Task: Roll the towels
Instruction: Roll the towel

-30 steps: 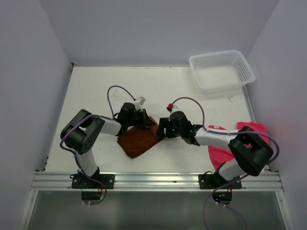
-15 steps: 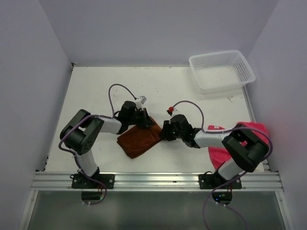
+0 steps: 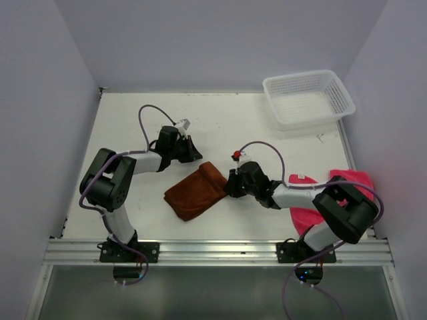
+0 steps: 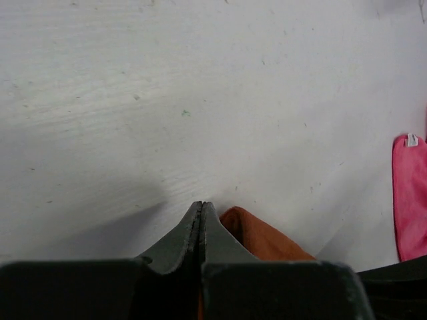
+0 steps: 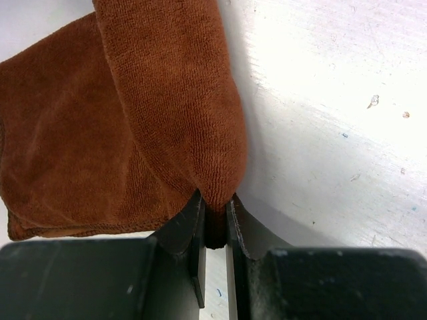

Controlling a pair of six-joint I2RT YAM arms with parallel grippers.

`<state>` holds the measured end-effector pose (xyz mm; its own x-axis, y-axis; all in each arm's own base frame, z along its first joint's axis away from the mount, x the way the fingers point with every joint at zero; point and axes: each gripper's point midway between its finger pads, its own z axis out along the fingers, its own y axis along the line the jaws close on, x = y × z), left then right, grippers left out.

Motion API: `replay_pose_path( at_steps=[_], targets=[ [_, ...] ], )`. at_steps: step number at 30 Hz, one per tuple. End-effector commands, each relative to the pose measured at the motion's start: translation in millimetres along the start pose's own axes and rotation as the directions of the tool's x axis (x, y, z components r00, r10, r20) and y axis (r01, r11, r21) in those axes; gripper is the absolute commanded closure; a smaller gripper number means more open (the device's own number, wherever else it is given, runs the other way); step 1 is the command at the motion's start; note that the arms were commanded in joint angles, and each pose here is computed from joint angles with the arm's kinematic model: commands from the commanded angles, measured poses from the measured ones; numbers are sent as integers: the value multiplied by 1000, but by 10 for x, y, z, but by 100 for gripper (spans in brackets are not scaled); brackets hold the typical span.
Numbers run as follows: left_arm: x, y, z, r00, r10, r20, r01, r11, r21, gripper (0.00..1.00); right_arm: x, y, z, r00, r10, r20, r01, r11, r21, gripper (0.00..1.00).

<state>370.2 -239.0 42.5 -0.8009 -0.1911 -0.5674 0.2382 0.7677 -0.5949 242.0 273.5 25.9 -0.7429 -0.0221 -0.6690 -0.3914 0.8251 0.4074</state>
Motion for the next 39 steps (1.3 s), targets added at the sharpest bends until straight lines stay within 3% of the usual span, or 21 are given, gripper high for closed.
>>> replay_pose_path(
  at_steps=[1,11,16,21,30,33,34,36,39],
  targets=[
    [-44,157,15,1000,-26,-17,26,999,-36,100,1,-77,-44,999,-46,11,46,998,42,100],
    [-423,56,-356,994,8,106,4,993,-114,100,-98,9,-113,991,-115,67,110,991,76,100],
    [-624,-75,-612,984,39,176,-16,991,-132,100,-155,84,-213,955,-279,104,252,942,220,100],
    [-640,-153,-714,982,46,185,-24,993,-119,100,-240,116,-255,924,-362,125,302,890,341,100],
    [-527,-294,-839,979,39,202,-27,998,-64,100,-366,341,-358,818,-563,119,409,713,569,100],
    [-510,-346,-852,979,42,198,-33,998,-51,100,-311,435,-328,768,-638,59,476,629,615,100],
    [-511,-358,-866,978,44,202,-35,998,-49,100,-210,438,-293,731,-683,5,530,572,625,100],
    [-518,-389,-890,978,48,205,-41,998,-41,100,-216,549,-266,700,-714,-12,551,530,644,100],
    [-542,-436,-920,976,53,213,-47,998,-32,100,-96,629,-211,597,-793,-121,640,380,668,100]
  ],
)
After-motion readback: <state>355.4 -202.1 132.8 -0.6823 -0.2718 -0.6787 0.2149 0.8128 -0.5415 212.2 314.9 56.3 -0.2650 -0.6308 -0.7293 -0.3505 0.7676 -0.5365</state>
